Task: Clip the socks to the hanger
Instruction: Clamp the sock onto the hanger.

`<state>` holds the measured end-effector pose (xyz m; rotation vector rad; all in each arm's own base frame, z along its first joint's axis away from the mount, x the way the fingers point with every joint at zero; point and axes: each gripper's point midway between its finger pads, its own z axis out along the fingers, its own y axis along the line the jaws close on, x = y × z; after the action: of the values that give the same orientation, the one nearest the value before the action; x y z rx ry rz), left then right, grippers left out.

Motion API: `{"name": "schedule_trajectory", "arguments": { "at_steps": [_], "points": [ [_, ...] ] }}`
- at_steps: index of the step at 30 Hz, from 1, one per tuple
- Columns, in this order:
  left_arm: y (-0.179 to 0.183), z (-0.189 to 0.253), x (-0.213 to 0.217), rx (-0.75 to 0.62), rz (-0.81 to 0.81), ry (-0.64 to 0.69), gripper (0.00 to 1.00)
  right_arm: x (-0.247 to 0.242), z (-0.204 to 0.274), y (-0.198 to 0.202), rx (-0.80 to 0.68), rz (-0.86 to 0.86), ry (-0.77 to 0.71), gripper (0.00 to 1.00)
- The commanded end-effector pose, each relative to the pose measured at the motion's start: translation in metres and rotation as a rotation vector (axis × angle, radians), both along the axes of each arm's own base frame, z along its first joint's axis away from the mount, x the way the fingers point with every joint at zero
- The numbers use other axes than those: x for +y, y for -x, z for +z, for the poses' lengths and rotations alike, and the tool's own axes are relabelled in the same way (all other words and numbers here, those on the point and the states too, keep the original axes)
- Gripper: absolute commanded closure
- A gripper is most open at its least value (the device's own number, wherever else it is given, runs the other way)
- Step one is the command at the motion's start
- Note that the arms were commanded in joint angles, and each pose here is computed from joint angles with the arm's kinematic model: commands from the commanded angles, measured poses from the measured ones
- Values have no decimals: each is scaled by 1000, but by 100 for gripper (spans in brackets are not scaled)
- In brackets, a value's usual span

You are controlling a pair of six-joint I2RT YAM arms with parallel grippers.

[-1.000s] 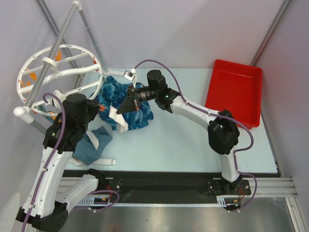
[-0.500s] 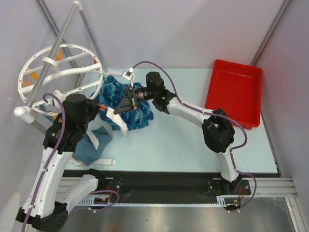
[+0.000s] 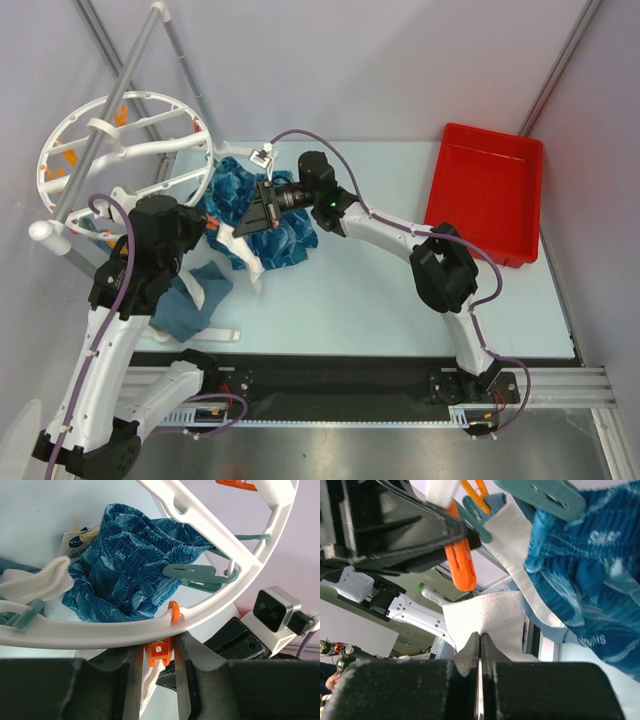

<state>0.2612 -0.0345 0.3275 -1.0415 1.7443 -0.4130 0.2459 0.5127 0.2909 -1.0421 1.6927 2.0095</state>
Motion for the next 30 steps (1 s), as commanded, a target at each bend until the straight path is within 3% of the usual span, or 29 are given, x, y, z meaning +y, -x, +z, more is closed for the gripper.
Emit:
{"name": "schedule_trajectory", "arguments": {
  "at_steps": [1, 30],
  "points": [
    [-1, 8, -4, -33, -12, 32, 100, 5, 31, 6, -59, 24, -81, 100],
    [0, 6, -5, -31, -18, 32, 100, 13, 55, 2, -60, 10, -143, 100]
  ]
}}
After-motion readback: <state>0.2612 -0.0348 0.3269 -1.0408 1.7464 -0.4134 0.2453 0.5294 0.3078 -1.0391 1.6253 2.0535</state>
